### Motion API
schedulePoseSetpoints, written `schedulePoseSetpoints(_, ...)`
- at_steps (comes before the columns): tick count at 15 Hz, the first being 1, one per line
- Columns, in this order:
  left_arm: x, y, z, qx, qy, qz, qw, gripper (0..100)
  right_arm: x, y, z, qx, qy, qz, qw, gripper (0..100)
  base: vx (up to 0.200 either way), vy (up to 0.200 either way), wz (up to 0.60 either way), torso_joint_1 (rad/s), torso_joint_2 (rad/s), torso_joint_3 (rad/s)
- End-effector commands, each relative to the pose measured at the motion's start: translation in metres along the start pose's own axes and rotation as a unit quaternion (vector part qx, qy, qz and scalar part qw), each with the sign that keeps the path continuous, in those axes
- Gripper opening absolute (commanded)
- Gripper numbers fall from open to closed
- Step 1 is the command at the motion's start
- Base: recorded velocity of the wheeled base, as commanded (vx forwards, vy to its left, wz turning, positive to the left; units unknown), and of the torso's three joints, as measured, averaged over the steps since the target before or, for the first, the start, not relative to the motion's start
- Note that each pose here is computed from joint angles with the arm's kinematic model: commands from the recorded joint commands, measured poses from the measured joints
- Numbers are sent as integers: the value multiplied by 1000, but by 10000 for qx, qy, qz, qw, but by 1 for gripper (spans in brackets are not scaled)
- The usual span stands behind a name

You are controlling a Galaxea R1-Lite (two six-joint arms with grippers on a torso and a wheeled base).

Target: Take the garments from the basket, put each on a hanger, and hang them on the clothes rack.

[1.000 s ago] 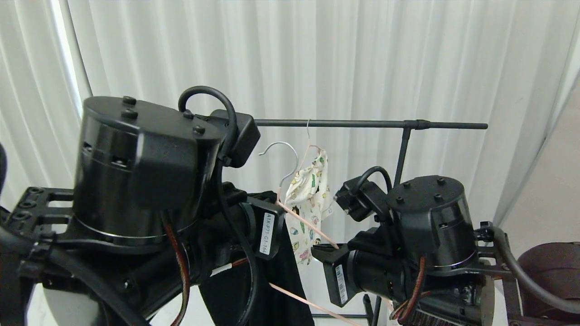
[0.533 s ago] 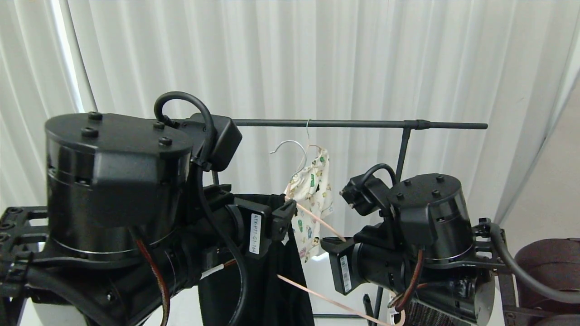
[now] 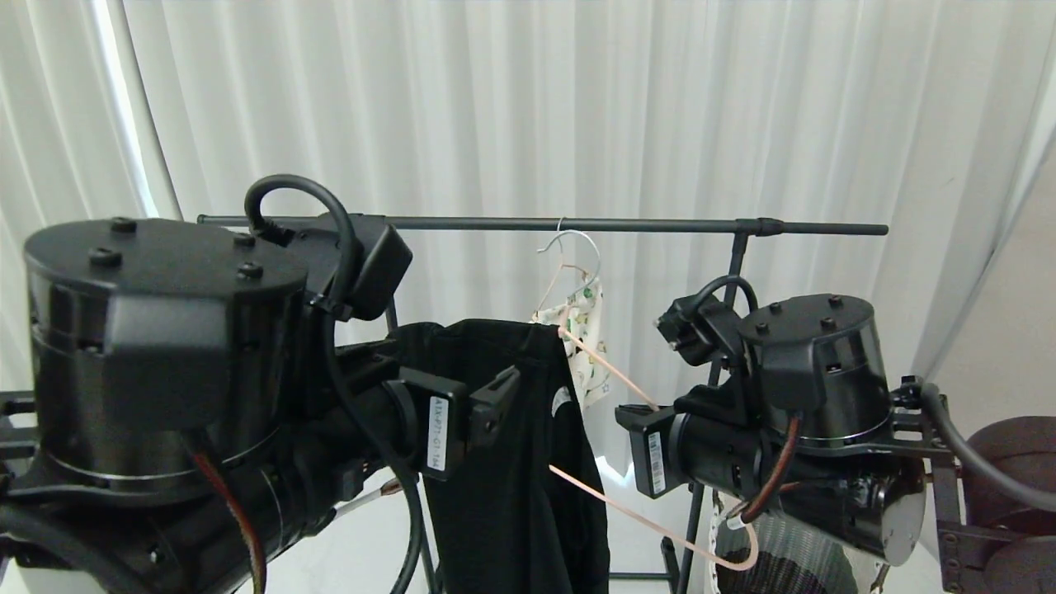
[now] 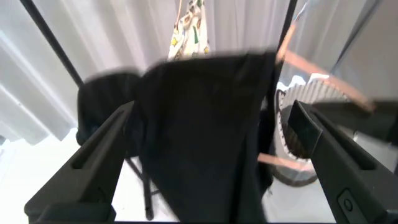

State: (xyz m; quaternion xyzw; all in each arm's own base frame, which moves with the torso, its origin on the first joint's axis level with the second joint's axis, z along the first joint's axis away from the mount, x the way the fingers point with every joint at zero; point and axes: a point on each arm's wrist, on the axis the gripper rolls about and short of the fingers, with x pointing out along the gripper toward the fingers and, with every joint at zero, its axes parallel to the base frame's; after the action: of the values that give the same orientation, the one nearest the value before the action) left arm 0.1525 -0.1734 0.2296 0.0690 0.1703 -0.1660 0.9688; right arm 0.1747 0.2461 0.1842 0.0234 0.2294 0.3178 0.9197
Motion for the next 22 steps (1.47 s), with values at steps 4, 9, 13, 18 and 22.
schedulePoseSetpoints(4,-48,28,-16,-51,-267,-775,9966,100,-40,-14,-25,-766,-17,172,9969,0,0,0,0,0,0,0)
schedulePoseSetpoints(9,-86,47,-52,876,-485,-2457,9642,100,-84,-11,-71,-1632,204,879,9825,0,0,0,0,0,0,0)
schedulePoseSetpoints(13,-97,54,-87,1314,-398,-3277,9348,100,-104,-6,-94,-2050,348,1328,9691,0,0,0,0,0,0,0)
schedulePoseSetpoints(18,-96,49,-101,1428,-152,-4369,8880,100,-107,-3,-96,-2338,259,1458,9609,0,0,0,0,0,0,0)
schedulePoseSetpoints(22,-85,45,-120,1753,260,-4473,8767,100,-110,5,-101,-2472,298,1689,9537,0,0,0,0,0,0,0)
